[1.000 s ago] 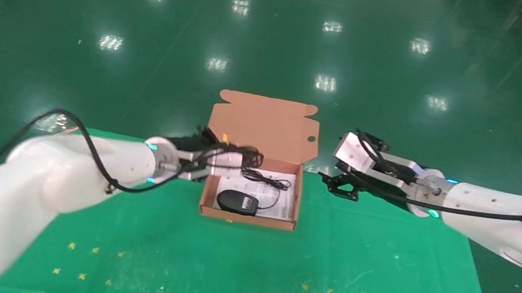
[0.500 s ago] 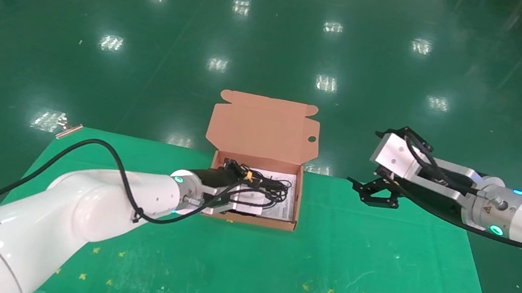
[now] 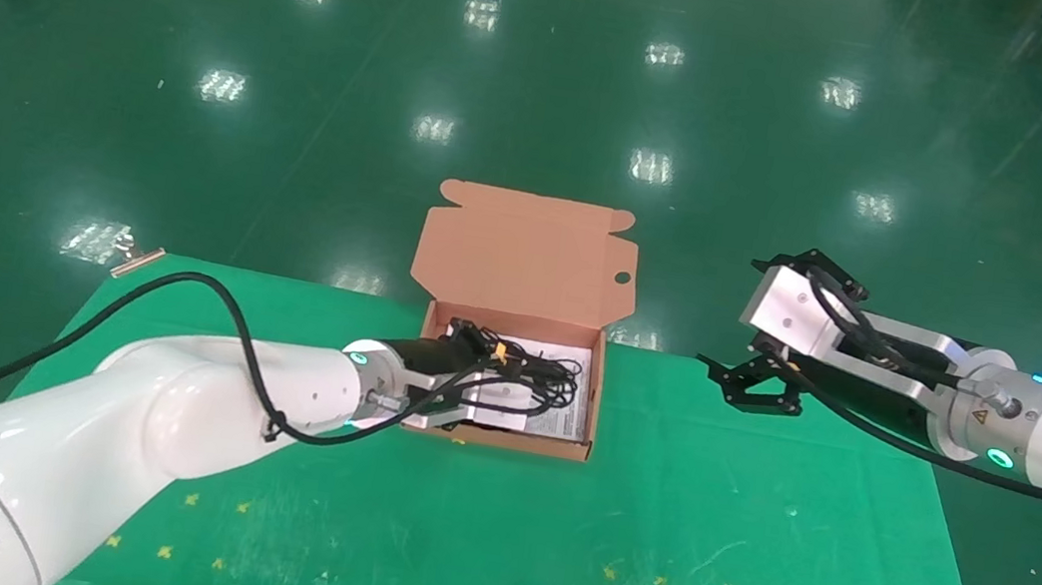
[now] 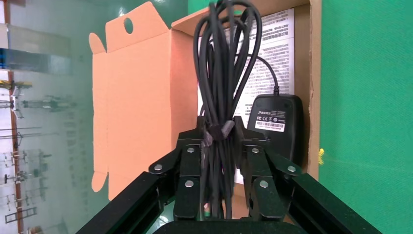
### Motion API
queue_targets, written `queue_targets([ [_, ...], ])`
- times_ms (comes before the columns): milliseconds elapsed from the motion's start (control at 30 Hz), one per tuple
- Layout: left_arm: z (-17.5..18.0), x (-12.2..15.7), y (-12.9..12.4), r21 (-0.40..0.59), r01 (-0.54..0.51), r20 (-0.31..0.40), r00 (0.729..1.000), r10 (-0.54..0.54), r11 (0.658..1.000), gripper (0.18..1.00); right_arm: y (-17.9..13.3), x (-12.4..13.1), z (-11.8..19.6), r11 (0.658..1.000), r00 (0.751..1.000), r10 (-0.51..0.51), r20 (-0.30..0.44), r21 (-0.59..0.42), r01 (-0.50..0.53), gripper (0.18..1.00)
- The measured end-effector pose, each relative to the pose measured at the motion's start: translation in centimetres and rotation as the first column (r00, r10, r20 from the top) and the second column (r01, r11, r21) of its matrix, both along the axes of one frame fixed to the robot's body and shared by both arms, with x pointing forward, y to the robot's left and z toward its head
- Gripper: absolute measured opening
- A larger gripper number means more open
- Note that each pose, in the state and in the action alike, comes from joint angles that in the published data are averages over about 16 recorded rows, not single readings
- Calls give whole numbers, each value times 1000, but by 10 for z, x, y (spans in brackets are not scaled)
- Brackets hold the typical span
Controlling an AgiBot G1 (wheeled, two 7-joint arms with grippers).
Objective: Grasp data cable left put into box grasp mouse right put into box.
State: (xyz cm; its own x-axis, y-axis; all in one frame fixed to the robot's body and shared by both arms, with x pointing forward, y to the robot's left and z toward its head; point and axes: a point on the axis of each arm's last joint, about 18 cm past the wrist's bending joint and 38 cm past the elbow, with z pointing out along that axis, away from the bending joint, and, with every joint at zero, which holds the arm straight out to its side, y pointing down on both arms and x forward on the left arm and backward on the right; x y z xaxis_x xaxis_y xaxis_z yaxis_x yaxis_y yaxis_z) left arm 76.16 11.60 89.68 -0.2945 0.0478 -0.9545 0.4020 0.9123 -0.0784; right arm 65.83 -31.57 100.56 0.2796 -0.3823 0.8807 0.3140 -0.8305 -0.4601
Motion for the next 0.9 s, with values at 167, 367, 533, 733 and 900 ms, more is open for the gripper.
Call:
queue_targets([
  [167, 2, 0, 1, 2, -1, 4, 1000, 1, 1000, 307, 1, 1, 0, 1000, 1000, 1, -2, 3, -1, 1000],
  [367, 19, 2, 6, -14, -7, 43, 999, 8, 1000, 383, 1, 2, 10, 1000, 1000, 0, 23, 7, 0, 1000],
  [533, 54, 6, 14, -45, -26, 117, 993, 31, 999, 498, 2, 2, 30, 1000, 998, 0, 60, -29, 2, 1000],
  [733, 101, 9, 23, -91, -47, 204, 977, 64, 995, 651, 2, 0, 56, 997, 995, 2, 95, -82, 5, 1000],
  [900, 116, 8, 35, -152, -59, 194, 977, 89, 987, 787, 5, -3, 61, 995, 998, 19, 68, -102, -12, 1000],
])
